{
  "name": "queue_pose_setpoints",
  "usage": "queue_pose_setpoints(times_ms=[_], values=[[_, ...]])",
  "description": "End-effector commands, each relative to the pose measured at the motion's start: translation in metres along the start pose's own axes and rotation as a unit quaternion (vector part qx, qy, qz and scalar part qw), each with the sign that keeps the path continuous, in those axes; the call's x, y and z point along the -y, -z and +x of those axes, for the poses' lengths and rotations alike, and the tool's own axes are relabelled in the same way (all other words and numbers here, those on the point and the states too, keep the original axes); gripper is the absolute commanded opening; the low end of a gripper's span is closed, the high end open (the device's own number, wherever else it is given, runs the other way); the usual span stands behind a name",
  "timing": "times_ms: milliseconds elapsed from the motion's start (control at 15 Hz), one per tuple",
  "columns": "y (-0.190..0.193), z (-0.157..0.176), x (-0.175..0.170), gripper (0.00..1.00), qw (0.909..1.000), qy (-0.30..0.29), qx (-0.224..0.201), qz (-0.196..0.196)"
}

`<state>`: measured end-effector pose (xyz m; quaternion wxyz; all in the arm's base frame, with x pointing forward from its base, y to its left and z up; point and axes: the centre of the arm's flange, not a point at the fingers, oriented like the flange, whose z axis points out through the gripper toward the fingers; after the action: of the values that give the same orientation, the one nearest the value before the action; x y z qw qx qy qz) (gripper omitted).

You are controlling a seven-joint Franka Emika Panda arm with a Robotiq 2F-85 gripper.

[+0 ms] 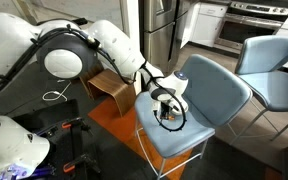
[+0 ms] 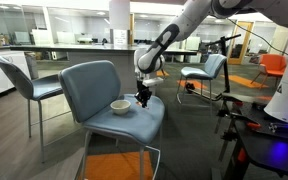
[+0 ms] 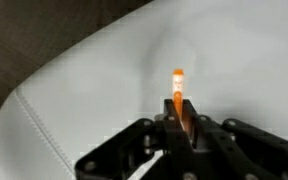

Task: Put the pink marker in the orange bowl

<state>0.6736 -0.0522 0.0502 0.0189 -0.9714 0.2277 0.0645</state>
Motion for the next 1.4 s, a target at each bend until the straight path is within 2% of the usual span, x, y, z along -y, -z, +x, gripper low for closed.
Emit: queue_pose_setpoints(times_ms=[0,400,867,1333], values=[[0.03,-0.015,0.006,0.03,0.9996,0.002,0.019,-0.019],[0.056,-0.01,0.03,0.03,0.996,0.05,0.068,-0.03],[0.078,0.02,0.056,0.03,0.9895,0.122,0.071,-0.031],[0.057,0.05,0.078,0.03,0.9789,0.173,0.096,-0.051]])
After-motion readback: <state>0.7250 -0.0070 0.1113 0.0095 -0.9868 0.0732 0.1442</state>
